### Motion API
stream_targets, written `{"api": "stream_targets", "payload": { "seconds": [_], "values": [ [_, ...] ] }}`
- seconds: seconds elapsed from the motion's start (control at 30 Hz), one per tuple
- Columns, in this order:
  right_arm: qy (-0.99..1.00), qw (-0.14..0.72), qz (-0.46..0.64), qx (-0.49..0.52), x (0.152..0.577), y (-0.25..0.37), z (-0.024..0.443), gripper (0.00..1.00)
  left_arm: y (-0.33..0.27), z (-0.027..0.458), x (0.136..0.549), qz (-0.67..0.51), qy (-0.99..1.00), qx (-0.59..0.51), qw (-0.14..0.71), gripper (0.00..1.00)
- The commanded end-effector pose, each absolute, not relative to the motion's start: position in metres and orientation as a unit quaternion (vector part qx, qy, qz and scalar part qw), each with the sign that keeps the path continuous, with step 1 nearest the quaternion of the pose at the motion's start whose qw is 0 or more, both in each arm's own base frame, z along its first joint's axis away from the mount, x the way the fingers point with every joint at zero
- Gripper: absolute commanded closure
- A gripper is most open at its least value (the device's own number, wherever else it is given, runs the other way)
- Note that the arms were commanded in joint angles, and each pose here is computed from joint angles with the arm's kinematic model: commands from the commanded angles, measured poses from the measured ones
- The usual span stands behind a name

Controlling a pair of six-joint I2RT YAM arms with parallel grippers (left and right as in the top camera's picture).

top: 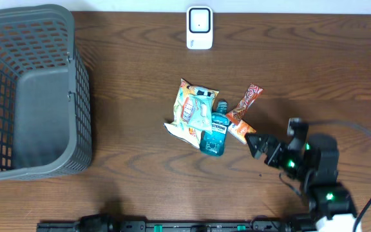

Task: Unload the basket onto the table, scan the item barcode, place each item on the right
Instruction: 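Reach the right gripper toward the orange box beside the Listerine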

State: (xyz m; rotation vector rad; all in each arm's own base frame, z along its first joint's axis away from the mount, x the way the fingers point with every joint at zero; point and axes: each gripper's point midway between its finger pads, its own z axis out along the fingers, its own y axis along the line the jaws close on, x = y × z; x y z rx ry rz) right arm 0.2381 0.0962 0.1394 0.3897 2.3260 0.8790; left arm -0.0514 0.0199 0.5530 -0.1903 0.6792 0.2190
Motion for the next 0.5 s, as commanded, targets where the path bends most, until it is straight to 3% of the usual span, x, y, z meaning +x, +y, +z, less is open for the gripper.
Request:
{"api": "stream_targets", "payload": {
  "seconds": [0.0,0.17,0.3,0.47],
  "values": [
    [0.908,0.371,0.182,0.065,0.268,0.082,0.176,0.01,0.017,0.553,-0.053,0.068,0.325,-0.103,0.938,0.02],
    [0.928,0.370,0.037,-0.005,0.282,0.094,0.185,0.01,0.019,0.547,-0.037,-0.029,0.323,-0.138,0.936,0.02],
    [0.934,0.344,-0.076,-0.052,0.281,0.096,0.160,0.01,0.026,0.526,0.001,-0.125,0.345,-0.185,0.912,0.02],
    [0.932,0.281,-0.183,-0.134,0.280,0.098,0.118,0.08,0.051,0.498,0.037,-0.128,0.352,-0.259,0.890,0.02]
  ]
}}
